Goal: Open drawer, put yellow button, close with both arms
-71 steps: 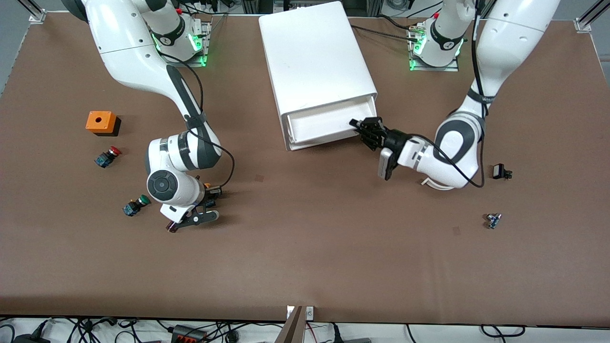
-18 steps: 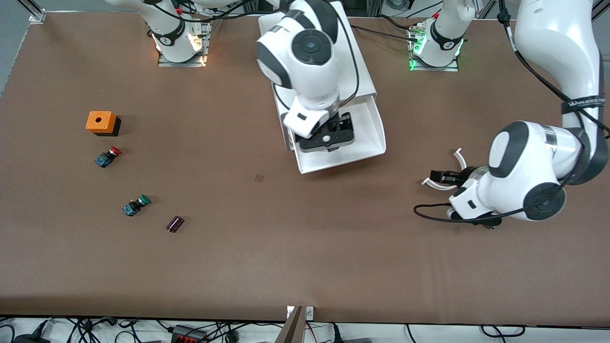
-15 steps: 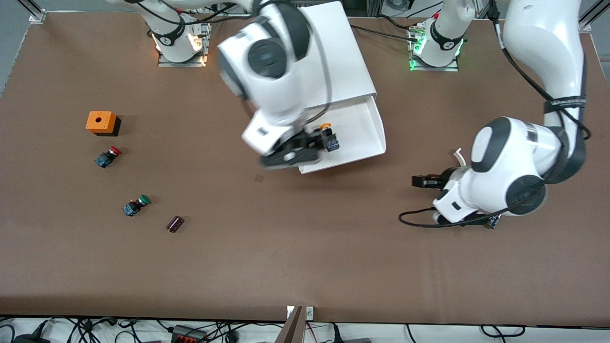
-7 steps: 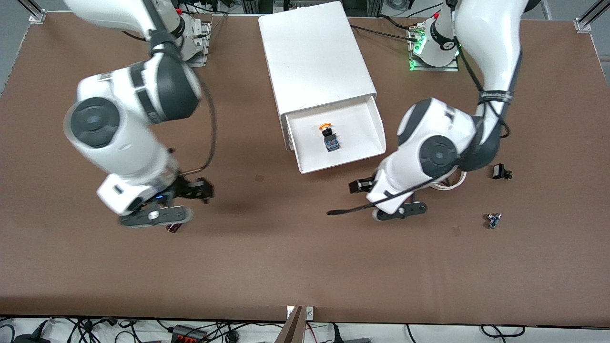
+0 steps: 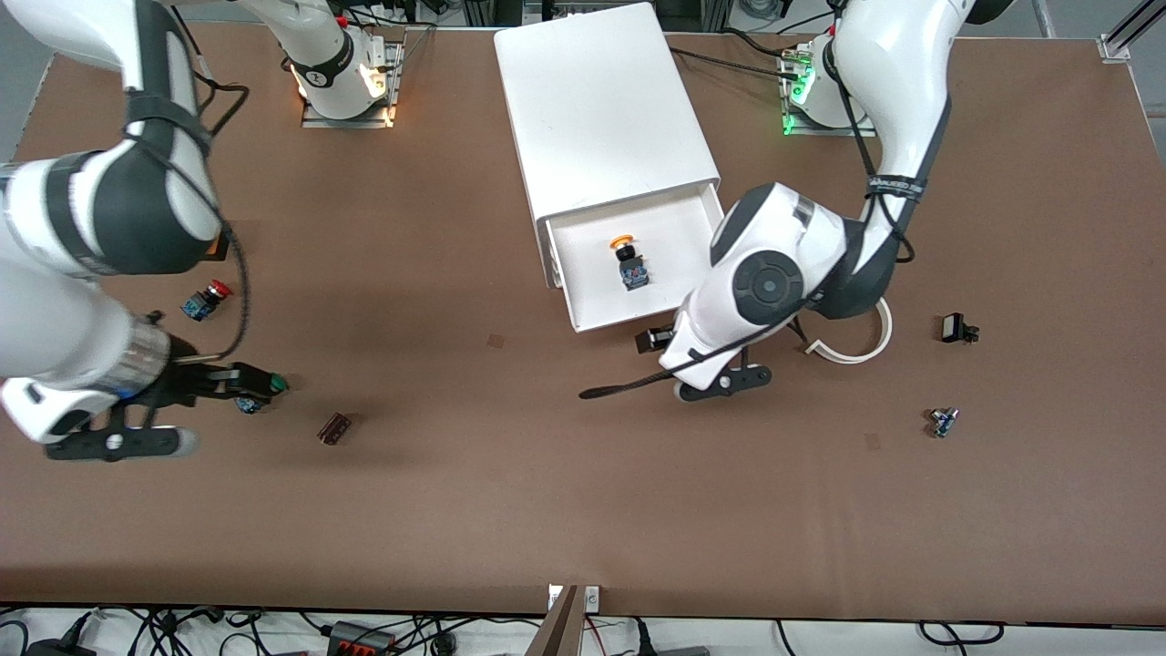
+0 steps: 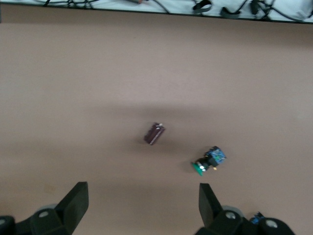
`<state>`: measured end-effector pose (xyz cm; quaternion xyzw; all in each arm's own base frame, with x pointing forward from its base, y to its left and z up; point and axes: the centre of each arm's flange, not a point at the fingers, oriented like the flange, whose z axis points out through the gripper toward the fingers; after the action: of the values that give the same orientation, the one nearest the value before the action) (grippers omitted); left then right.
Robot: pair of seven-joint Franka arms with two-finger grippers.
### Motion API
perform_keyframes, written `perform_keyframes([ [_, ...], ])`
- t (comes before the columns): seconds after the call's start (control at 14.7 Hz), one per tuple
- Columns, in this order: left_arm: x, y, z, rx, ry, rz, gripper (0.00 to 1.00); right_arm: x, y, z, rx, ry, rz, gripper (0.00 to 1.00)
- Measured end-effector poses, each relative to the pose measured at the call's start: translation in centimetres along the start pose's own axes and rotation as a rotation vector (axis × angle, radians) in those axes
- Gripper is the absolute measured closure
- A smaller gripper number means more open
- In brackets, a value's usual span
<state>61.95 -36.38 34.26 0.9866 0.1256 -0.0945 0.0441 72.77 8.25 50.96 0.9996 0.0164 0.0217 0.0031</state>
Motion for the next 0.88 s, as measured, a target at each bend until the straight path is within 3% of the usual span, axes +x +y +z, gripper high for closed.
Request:
perform_keyframes([
  [0.34, -3.8, 1.7, 1.5, 0.025, -0.039, 0.035, 0.00, -2.2, 4.1, -3.7, -0.002, -0.057, 0.055, 0.00],
  [0.61, -7.0, 2.4, 2.1, 0.042, -0.069, 0.072, 0.00, -4.8, 10.5, -6.6, 0.006, -0.064, 0.094, 0.00],
  [0.88, -9.8, 2.8, 2.8, 0.061, -0.096, 0.105, 0.00, -7.6, 12.4, -8.4, 0.006, -0.074, 0.090, 0.00],
])
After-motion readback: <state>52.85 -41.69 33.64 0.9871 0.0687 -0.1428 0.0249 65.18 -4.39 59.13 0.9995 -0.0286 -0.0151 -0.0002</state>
